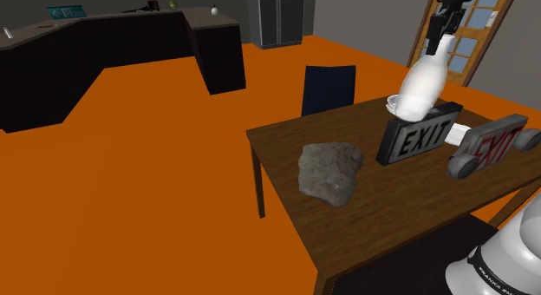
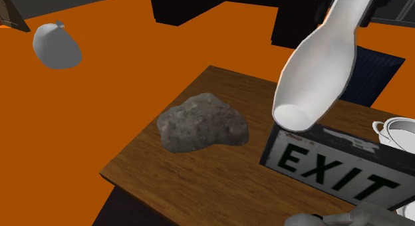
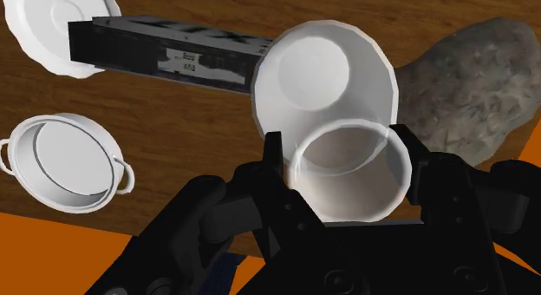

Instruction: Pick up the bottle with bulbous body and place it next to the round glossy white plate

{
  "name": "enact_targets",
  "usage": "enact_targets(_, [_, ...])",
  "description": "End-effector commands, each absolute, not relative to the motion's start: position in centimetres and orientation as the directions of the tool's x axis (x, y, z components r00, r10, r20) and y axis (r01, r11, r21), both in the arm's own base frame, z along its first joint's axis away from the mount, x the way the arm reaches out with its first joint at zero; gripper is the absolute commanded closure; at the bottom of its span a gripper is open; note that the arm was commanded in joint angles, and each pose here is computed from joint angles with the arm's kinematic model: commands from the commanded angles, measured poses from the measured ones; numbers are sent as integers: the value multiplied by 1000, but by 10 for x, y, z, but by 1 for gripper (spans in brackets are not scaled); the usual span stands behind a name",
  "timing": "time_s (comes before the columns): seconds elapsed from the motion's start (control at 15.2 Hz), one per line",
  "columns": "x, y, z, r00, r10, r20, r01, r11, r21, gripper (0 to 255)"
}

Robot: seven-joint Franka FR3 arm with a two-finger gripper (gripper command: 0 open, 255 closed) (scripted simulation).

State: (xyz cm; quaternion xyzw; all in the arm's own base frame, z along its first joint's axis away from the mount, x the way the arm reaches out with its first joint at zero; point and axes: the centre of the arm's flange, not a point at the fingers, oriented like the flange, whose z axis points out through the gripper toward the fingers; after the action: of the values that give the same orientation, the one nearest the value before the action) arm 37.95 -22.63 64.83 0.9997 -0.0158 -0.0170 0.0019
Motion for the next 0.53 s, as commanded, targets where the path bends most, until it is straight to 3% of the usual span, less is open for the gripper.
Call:
enact_targets(0.0, [385,-251,638,999,-31,-33,-31,-1000,6,255])
enact_targets(0.46, [395,-333,596,999,-31,-33,-31,-1000,6,255])
